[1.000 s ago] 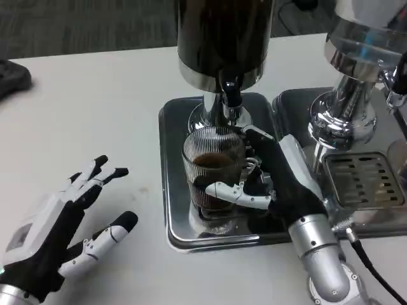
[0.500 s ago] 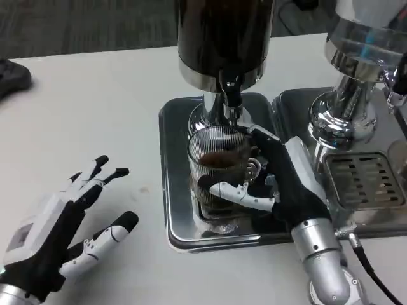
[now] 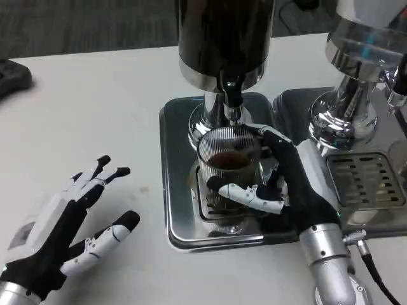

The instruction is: Grasp the cup under the faucet to collect the drink, then remove the cup.

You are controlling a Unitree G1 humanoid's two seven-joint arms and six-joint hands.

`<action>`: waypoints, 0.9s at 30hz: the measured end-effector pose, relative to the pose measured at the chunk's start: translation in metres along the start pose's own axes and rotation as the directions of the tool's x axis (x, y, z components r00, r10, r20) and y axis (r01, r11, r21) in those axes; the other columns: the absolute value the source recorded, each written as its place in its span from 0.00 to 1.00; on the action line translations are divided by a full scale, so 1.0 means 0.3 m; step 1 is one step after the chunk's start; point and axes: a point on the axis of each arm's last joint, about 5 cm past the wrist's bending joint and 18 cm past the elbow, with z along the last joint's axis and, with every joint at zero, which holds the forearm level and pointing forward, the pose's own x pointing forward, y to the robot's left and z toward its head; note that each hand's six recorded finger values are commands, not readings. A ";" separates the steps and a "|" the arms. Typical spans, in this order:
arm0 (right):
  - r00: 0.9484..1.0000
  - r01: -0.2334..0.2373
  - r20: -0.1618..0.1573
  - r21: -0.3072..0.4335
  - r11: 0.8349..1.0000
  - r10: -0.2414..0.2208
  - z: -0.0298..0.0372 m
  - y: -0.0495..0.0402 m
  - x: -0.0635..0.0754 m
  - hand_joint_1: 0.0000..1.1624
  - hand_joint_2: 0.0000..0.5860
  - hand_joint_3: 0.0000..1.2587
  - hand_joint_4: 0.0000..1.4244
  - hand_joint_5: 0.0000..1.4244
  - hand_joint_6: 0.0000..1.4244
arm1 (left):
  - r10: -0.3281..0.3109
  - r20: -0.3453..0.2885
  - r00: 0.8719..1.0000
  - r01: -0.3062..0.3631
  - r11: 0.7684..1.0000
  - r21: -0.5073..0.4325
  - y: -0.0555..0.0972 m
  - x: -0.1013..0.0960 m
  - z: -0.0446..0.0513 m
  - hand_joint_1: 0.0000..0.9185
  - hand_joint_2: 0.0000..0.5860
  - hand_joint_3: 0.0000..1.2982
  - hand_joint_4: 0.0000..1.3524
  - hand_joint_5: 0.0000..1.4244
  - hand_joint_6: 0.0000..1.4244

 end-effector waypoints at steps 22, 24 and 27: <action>0.996 0.088 0.017 0.014 0.996 -0.089 0.008 -0.029 -0.061 0.83 0.27 0.41 0.42 0.63 0.92 | -0.096 0.040 0.995 0.094 0.994 0.059 0.030 0.031 -0.002 0.00 0.27 0.00 0.00 0.00 0.00; 0.995 0.093 0.024 0.015 0.996 -0.094 0.011 -0.033 -0.065 0.82 0.27 0.41 0.42 0.63 0.92 | -0.116 0.051 0.992 0.112 0.991 0.078 0.038 0.036 0.002 0.00 0.26 0.00 0.00 0.00 0.00; 0.995 0.096 0.034 0.017 0.995 -0.097 0.016 -0.037 -0.074 0.82 0.27 0.41 0.42 0.63 0.92 | -0.146 0.057 0.988 0.139 0.984 0.111 0.042 0.042 0.009 0.00 0.26 0.00 0.00 0.00 0.00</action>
